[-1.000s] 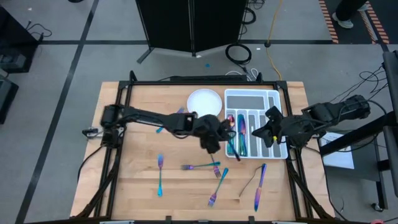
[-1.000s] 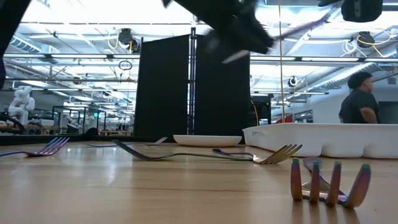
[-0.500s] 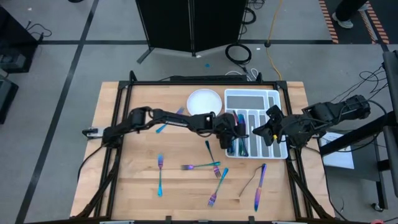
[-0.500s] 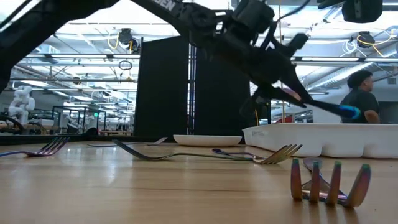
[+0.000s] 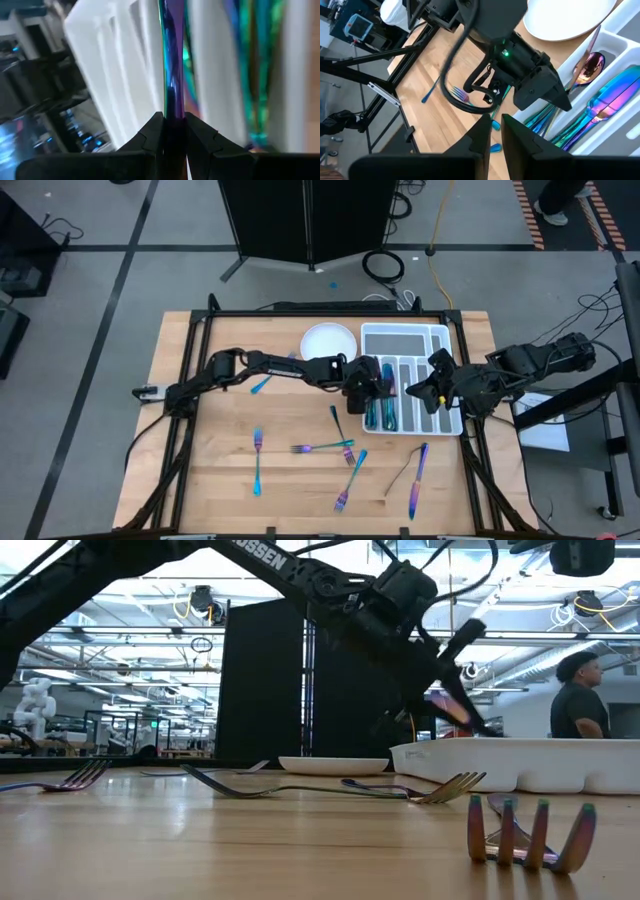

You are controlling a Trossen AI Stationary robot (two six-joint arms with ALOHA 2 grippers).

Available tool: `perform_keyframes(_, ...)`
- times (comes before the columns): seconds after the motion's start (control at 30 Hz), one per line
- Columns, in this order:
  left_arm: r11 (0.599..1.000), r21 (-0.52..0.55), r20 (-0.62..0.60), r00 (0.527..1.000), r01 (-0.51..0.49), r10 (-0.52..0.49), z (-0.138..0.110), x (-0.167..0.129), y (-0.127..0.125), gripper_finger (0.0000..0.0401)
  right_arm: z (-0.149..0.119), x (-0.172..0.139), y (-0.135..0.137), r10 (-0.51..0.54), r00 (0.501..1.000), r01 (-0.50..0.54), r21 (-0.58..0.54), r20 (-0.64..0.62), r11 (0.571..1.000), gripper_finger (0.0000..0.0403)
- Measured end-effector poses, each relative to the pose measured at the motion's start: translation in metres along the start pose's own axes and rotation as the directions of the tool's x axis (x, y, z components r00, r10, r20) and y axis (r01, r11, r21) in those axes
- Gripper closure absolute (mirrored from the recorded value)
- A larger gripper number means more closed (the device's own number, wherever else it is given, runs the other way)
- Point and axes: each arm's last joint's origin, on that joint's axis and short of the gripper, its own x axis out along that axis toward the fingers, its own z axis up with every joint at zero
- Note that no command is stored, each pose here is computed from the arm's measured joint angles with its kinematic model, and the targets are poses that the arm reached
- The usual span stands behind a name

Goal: Sort silverware
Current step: Put the purple table knife into the white silverware tray

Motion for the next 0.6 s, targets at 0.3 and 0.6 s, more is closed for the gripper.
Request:
perform_keyframes(0.3,1.000,0.023,0.040,0.999,-0.005,0.004,0.0014,-0.0002,-0.0005,0.0344,0.0013,0.0000,0.0025,0.022,1.000,-0.022,0.021,0.018,1.000,0.0365)
perform_keyframes(0.6,0.999,0.024,0.038,0.998,-0.045,0.044,0.0010,0.0066,-0.0020,0.0344,0.0020,0.0000,0.0034,0.028,0.999,-0.029,0.024,0.029,0.999,0.0365)
